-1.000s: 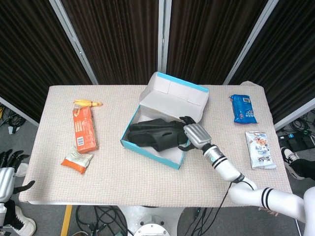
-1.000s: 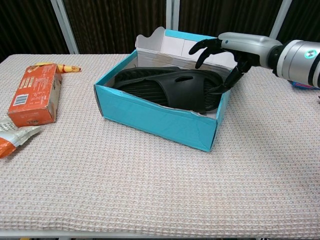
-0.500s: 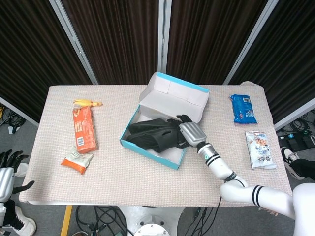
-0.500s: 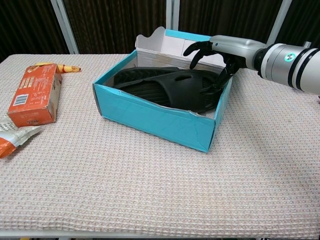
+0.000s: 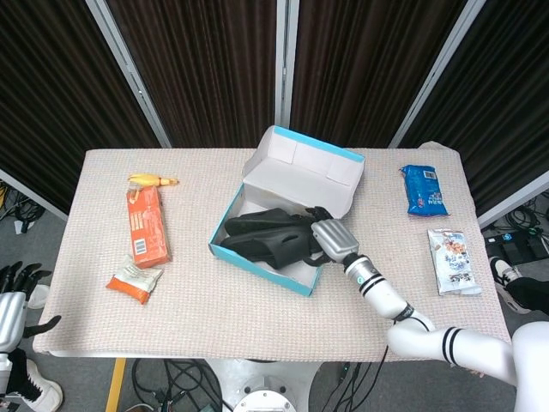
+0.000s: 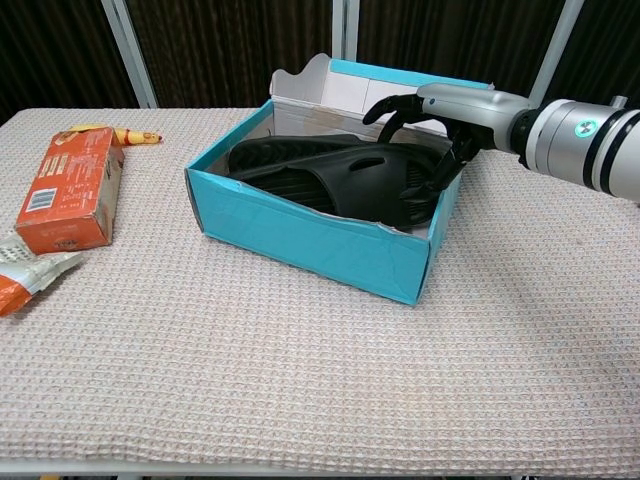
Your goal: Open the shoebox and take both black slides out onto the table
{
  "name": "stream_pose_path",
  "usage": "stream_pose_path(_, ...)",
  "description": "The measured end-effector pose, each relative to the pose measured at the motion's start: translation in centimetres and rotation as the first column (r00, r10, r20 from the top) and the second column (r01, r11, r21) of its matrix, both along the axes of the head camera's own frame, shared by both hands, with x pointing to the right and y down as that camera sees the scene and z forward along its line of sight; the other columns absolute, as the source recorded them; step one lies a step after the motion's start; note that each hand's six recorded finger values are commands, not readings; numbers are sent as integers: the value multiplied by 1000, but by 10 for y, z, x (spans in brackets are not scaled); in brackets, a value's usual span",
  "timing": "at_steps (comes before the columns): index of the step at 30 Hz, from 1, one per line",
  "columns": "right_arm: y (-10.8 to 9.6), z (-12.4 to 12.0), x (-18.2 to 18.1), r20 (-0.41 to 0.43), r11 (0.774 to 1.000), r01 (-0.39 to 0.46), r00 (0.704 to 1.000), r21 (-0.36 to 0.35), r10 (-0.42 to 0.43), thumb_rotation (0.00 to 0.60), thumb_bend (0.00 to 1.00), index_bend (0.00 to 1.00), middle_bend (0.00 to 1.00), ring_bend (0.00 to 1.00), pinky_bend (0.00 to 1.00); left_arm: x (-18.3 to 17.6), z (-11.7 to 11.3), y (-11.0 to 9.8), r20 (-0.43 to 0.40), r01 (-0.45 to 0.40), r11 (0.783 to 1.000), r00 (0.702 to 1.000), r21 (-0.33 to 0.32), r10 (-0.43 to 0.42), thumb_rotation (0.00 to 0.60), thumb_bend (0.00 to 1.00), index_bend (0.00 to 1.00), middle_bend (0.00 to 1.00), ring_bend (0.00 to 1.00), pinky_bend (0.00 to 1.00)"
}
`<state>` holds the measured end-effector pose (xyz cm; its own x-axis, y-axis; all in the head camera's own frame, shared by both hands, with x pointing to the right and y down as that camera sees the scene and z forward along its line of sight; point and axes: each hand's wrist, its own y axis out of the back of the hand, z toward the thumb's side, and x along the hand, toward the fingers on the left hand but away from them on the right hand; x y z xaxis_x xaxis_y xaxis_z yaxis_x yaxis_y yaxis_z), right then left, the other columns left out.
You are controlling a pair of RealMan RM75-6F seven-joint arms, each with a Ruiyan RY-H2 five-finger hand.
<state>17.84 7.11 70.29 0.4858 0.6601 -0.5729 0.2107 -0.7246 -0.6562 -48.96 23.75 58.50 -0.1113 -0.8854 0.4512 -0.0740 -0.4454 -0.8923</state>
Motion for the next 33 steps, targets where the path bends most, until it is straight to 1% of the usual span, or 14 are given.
stream_pose_path(3,8,-5,-2,15,1000,19,1000,2,-19,600,120,141,224,52,12,1,1,0,-2,-1,1000,1000,-2,1,600,53,249,151,51,77)
stream_pose_path(9,17,-7,-10,25,998,64,998,3,-64,600,131,140,238,106,12,2,2,-1,-5,-3,1000,1000,-6,3,600,53,249,151,52,77)
stream_pose_path(15,13,3,-27,-4,994,108,994,7,-108,600,138,148,259,138,12,1,2,0,-9,7,1000,1000,-10,-7,600,53,249,151,52,77)
stream_pose_path(19,9,10,-39,-30,991,132,991,21,-131,600,148,176,277,179,2,-1,3,3,-11,14,1000,1000,-12,-14,600,53,249,151,52,77)
stream_pose_path(22,10,13,-47,-49,988,153,987,32,-151,600,160,249,324,240,0,-2,3,4,-13,19,1000,1000,-13,-19,600,53,249,151,51,77)
stream_pose_path(25,12,16,-53,-77,982,179,982,59,-175,600,189,369,416,316,0,-3,3,5,-16,23,1000,1000,-12,-23,600,54,249,151,51,77)
stream_pose_path(27,13,17,-56,-93,978,191,979,83,-183,600,245,492,507,393,0,-3,4,6,-18,23,1000,1000,-12,-23,600,53,249,151,52,77)
stream_pose_path(28,13,17,-57,-102,975,197,977,104,-186,600,270,529,534,418,0,-3,4,6,-19,23,1000,1000,-12,-23,600,53,249,151,51,77)
stream_pose_path(30,13,17,-59,-116,969,203,975,142,-188,600,355,642,612,486,0,-4,4,6,-20,23,1000,1000,-13,-24,600,53,249,151,51,77)
stream_pose_path(33,11,14,-63,-126,957,205,975,207,-181,600,450,743,681,543,0,-4,5,7,-23,26,1000,999,-12,-26,600,53,249,151,52,77)
